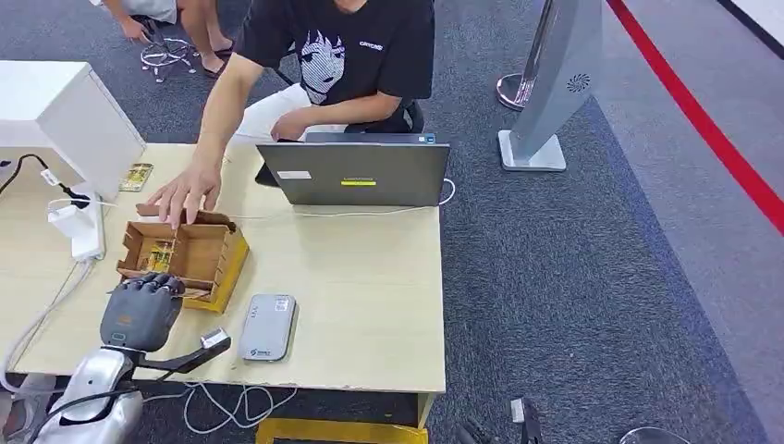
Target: Pass the card to the sensor for recognition and then transmit it.
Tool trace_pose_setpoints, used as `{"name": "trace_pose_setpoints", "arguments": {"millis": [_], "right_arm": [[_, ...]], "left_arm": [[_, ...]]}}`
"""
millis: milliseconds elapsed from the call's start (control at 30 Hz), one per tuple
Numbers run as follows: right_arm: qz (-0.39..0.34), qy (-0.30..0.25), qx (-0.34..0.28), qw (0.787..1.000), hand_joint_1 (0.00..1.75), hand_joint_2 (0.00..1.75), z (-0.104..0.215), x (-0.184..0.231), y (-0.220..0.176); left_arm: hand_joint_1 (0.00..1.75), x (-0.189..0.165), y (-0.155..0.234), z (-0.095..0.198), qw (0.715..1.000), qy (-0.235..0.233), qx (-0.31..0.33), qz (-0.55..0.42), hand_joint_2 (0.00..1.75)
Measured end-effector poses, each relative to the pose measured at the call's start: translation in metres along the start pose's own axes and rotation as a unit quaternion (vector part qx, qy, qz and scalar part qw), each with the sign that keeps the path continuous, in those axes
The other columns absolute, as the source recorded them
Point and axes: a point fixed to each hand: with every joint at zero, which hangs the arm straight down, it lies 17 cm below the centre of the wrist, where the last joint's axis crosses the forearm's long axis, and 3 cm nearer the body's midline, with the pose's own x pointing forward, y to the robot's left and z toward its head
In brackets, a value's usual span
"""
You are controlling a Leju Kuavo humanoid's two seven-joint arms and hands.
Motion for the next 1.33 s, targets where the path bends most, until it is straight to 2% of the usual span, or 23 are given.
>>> {"name": "trace_pose_setpoints", "arguments": {"millis": [200, 467, 667, 900, 1133, 1167, 1200, 1333], "right_arm": [[0.0, 0.001, 0.001, 1.0, 0.0, 1.75, 0.0, -0.001, 0.001], [0.001, 0.002, 0.002, 1.0, 0.0, 1.75, 0.0, -0.001, 0.002], [0.001, 0.002, 0.002, 1.0, 0.0, 1.75, 0.0, -0.001, 0.002], [0.001, 0.003, 0.002, 1.0, 0.0, 1.75, 0.0, -0.001, 0.003], [0.0, 0.002, 0.002, 1.0, 0.0, 1.75, 0.0, -0.001, 0.003], [0.0, 0.002, 0.002, 1.0, 0.0, 1.75, 0.0, -0.001, 0.003], [0.0, 0.002, 0.002, 1.0, 0.0, 1.75, 0.0, -0.001, 0.003], [0.0, 0.002, 0.002, 1.0, 0.0, 1.75, -0.001, -0.001, 0.003]], "left_arm": [[1.75, 0.01, 0.027, -0.013, 0.999, -0.003, 0.045, 0.001, 1.75], [1.75, 0.017, 0.104, -0.051, 0.99, -0.001, 0.136, 0.025, 1.75], [1.75, 0.024, 0.141, -0.063, 0.983, -0.005, 0.177, 0.037, 1.75], [1.75, 0.029, 0.162, -0.069, 0.979, -0.007, 0.2, 0.04, 1.75], [1.75, 0.031, 0.167, -0.071, 0.978, -0.006, 0.206, 0.041, 1.75], [0.33, 0.031, 0.167, -0.071, 0.978, -0.006, 0.206, 0.042, 1.75], [0.0, 0.032, 0.168, -0.071, 0.978, -0.006, 0.206, 0.041, 1.75], [0.0, 0.032, 0.167, -0.071, 0.978, -0.006, 0.204, 0.038, 1.75]]}}
